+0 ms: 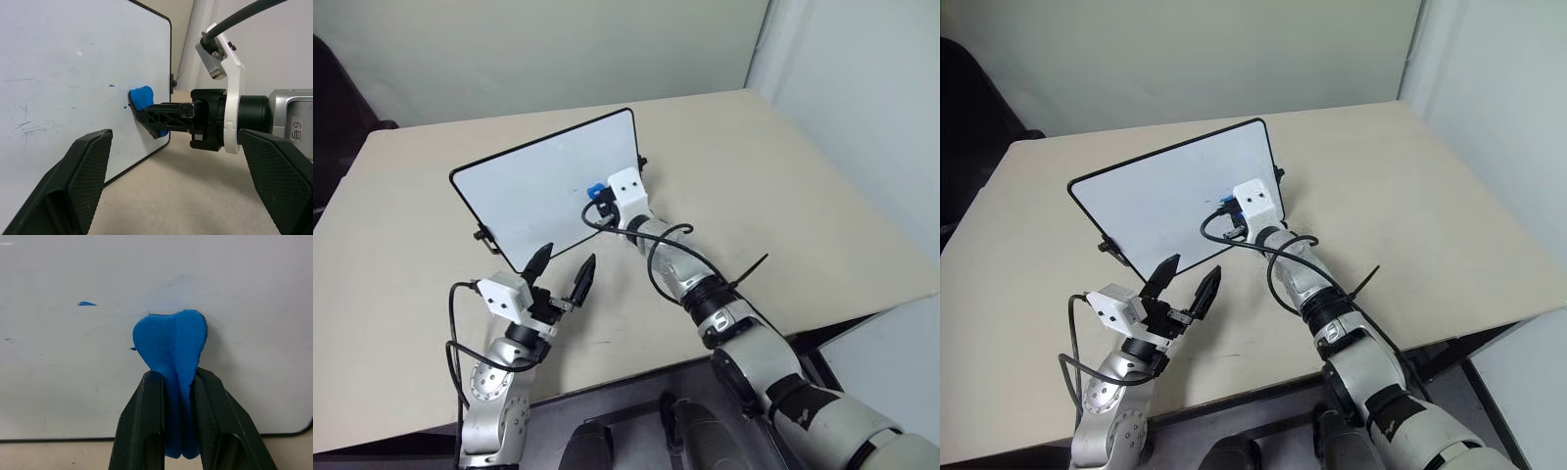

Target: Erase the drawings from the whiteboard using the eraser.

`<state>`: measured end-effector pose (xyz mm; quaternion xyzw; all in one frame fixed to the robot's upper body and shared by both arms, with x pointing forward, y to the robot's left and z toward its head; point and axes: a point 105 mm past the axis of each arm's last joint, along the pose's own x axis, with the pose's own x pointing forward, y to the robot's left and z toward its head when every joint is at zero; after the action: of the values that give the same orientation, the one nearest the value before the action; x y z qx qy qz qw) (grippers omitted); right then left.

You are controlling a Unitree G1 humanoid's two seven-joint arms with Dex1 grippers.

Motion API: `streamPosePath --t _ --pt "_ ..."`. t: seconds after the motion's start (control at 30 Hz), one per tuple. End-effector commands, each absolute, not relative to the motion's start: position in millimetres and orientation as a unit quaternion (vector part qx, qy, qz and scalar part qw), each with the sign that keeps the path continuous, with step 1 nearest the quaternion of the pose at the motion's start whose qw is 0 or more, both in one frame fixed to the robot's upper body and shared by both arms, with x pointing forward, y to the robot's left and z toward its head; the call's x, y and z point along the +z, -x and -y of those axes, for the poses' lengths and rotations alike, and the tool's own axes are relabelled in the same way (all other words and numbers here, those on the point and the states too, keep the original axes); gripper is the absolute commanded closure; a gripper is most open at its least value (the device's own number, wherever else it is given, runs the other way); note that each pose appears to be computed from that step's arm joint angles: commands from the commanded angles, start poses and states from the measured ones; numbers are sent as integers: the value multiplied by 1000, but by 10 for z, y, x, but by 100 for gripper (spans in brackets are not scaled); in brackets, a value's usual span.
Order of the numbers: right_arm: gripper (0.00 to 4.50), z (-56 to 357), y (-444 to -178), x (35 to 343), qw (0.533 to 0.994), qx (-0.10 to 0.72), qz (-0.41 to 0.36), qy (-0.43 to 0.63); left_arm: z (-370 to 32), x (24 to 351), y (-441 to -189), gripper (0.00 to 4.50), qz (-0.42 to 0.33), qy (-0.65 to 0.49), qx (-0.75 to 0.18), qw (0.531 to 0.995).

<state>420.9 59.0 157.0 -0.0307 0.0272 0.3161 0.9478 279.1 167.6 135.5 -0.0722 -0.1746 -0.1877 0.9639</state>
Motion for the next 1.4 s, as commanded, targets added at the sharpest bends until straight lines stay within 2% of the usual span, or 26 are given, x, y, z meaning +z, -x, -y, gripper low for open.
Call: streamPosePath --t 0.03,0.17,0.4,0.57,0.7,0.9,1.1,1.27,1.4 --pt "405 -850 -4108 1701 943 333 -10 18 -1671 1480 -2757 0 199 65 -194 958" --pt "405 -916 -4058 1674 938 347 -10 25 -1659 1477 -2760 0 199 64 -196 958" --pt "405 -1230 -3700 1672 888 457 14 52 -1638 1470 -2766 0 198 64 -199 958" --pt "405 -1301 -3580 1602 872 485 13 74 -1627 1472 -2766 0 198 63 -200 957" --pt "405 -1216 -3693 1623 887 457 6 61 -1631 1473 -2764 0 199 64 -197 958" --pt "405 -908 -4045 1640 935 353 -19 31 -1649 1472 -2766 0 199 66 -195 958" --pt "405 -711 -4208 1599 953 299 -35 27 -1651 1481 -2763 0 200 67 -195 958" --pt "405 -739 -4199 1603 952 302 -34 28 -1650 1485 -2765 0 200 67 -196 958" --pt "405 -906 -4072 1700 936 350 -13 25 -1643 1490 -2764 0 201 67 -198 957"
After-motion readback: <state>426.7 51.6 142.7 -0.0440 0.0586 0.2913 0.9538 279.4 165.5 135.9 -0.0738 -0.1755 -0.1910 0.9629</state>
